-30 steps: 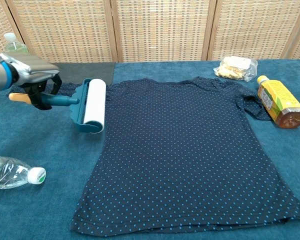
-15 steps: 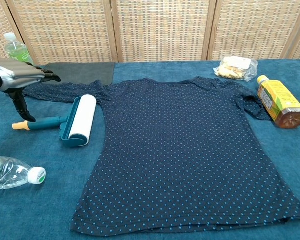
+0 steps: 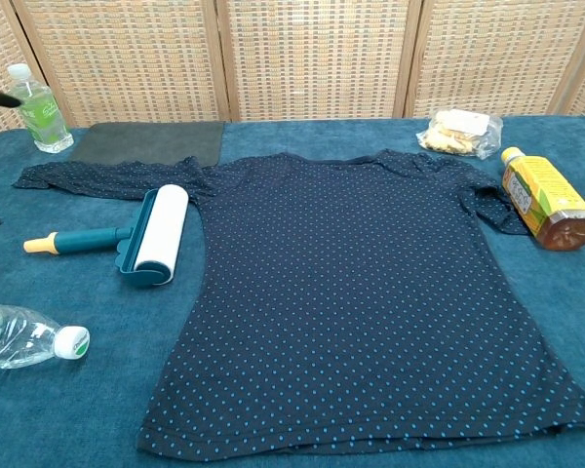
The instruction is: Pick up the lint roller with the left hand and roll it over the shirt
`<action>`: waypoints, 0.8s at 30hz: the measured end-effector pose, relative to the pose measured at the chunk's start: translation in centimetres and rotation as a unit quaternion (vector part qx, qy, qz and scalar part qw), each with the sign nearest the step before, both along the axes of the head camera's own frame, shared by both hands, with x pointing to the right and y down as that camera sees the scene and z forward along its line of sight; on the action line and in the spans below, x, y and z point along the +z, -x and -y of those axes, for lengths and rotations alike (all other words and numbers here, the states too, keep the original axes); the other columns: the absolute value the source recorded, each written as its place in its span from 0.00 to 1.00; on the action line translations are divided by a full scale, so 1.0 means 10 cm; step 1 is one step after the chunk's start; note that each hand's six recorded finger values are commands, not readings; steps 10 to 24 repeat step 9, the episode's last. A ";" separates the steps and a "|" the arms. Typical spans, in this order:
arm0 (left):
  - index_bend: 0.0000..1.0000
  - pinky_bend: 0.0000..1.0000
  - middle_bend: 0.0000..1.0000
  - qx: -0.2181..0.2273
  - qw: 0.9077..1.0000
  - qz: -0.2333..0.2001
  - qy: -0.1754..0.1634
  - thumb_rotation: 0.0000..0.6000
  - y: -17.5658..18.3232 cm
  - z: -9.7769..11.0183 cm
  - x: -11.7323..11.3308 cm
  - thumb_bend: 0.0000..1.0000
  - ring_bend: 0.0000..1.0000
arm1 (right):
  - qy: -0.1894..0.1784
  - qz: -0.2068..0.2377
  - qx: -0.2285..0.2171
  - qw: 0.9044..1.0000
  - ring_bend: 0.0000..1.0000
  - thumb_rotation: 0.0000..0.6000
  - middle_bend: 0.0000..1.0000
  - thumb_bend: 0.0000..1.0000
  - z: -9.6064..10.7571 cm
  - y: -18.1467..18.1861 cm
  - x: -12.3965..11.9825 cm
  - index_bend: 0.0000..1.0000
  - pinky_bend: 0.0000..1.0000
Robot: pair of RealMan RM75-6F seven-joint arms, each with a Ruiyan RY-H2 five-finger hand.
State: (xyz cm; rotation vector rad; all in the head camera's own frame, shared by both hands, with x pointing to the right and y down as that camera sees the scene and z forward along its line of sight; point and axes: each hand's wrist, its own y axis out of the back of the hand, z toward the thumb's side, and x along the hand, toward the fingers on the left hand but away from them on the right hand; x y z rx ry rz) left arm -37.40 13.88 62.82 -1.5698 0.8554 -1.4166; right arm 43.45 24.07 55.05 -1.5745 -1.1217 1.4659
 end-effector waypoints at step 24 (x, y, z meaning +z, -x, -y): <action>0.00 0.00 0.00 -0.033 0.999 -0.023 0.016 1.00 0.32 -0.64 -0.22 0.06 0.00 | -0.006 -0.001 -0.001 1.000 0.00 1.00 0.00 0.09 0.01 0.00 -0.01 0.00 0.00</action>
